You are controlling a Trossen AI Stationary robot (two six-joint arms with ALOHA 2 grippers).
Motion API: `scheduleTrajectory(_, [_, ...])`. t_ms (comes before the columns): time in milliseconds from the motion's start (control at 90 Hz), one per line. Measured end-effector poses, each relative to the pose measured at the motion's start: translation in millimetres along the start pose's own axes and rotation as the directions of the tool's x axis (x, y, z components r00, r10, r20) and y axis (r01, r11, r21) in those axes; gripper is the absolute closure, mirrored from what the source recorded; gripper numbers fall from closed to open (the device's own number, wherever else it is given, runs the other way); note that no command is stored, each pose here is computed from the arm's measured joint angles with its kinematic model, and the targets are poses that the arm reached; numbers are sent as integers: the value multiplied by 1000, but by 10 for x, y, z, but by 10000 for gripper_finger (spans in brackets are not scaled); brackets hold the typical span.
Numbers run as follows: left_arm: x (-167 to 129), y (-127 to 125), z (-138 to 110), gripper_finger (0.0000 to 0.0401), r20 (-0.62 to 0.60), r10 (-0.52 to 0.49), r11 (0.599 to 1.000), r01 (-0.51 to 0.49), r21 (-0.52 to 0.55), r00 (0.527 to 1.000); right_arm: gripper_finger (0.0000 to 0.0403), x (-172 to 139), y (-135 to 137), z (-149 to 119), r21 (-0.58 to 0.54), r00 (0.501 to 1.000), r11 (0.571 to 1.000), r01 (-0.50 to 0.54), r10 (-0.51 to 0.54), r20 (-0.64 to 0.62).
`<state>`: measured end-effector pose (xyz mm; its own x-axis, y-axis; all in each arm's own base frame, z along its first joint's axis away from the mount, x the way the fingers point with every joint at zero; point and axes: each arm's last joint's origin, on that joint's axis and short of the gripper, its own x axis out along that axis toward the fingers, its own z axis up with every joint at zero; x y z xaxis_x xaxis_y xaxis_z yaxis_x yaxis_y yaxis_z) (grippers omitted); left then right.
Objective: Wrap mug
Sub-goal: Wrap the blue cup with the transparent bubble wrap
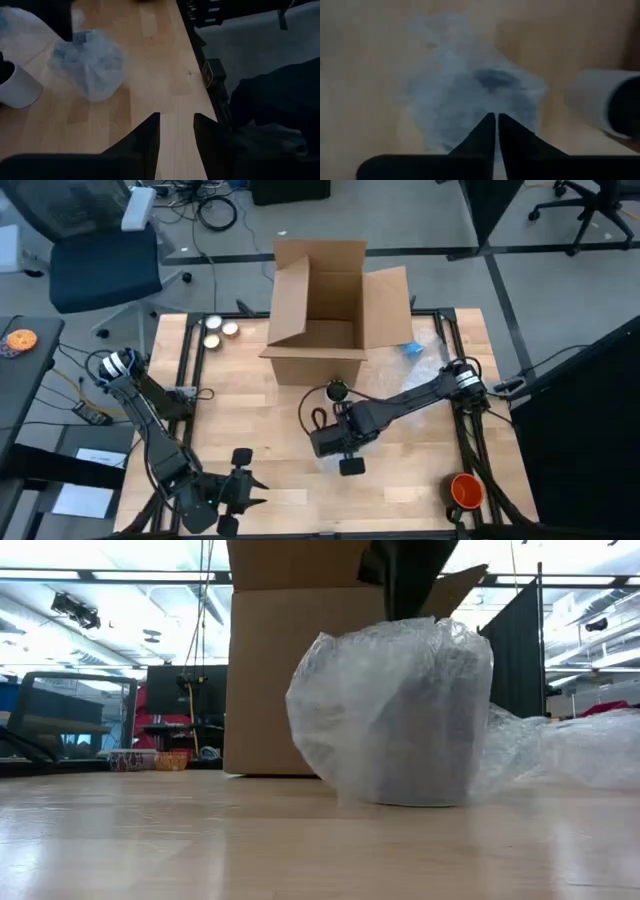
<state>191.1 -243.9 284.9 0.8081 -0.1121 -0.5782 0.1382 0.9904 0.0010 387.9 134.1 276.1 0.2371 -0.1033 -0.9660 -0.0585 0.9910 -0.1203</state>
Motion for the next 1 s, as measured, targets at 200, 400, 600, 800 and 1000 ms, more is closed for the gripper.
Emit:
scheduleTrajectory(200, [0,2,-3,296,-3,3,1000,-3,31,1000,403,169,7,-44,40,999,998,44,-44,-13])
scheduleTrajectory(400, [6,26,-14,296,-9,31,998,-30,48,999,403,595,86,-120,63,999,997,-34,33,20])
scheduleTrajectory(600, [44,90,-4,296,-23,61,997,-60,49,998,402,944,130,-271,69,991,989,-128,126,38])
scheduleTrajectory(800, [81,141,19,296,-26,80,996,-79,39,996,402,862,133,-272,66,990,988,-140,140,8])
scheduleTrajectory(1000, [89,154,21,296,-29,87,996,-86,39,996,402,404,146,-116,44,987,987,-154,152,46])
